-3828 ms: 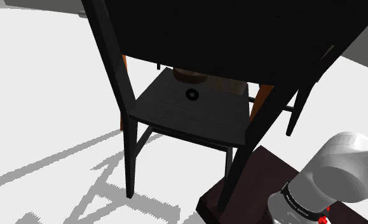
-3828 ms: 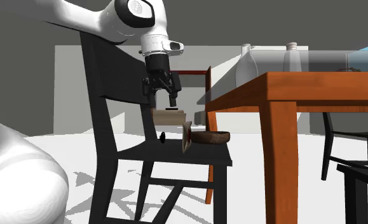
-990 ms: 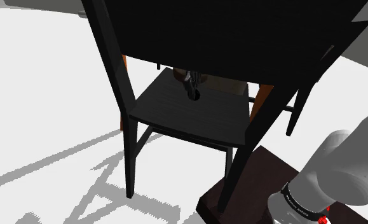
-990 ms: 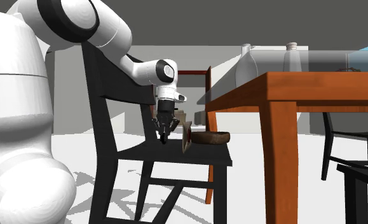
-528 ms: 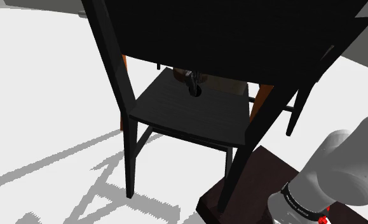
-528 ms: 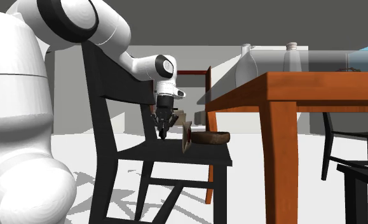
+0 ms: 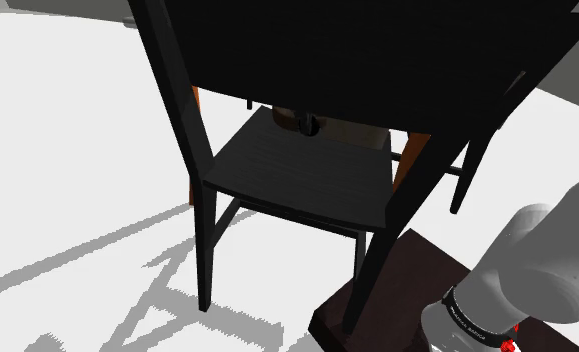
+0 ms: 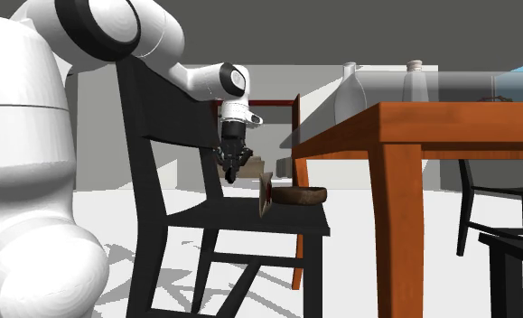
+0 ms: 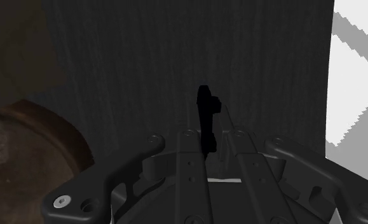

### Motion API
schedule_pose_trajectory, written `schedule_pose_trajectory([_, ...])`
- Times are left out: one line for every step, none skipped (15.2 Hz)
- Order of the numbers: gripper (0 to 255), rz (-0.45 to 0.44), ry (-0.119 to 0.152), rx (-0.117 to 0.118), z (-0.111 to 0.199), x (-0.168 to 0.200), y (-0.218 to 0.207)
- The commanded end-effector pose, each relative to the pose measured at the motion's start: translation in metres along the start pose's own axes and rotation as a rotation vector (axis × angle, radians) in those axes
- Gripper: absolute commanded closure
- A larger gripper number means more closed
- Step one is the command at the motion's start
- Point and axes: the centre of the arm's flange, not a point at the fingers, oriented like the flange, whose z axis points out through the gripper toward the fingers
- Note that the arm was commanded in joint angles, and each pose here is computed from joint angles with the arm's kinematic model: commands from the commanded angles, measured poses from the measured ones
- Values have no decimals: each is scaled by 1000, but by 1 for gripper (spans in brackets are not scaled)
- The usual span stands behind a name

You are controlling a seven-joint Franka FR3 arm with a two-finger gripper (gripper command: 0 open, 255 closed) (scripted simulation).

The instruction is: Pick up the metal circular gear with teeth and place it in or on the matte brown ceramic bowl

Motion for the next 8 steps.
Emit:
schedule_pose_trajectory([255, 0, 0, 0, -11, -1, 0])
schedule_pose_trajectory([255, 0, 0, 0, -16, -2, 0])
schedule_pose_trajectory([255, 0, 0, 0, -21, -3, 0])
schedule_pose_trajectory([255, 0, 0, 0, -27, -3, 0])
schedule_pose_trajectory([255, 0, 0, 0, -32, -4, 0])
schedule_pose_trajectory([255, 0, 0, 0, -37, -5, 0])
schedule_pose_trajectory([255, 0, 0, 0, -42, -6, 0])
schedule_pose_trajectory([255, 0, 0, 0, -48, -6, 0])
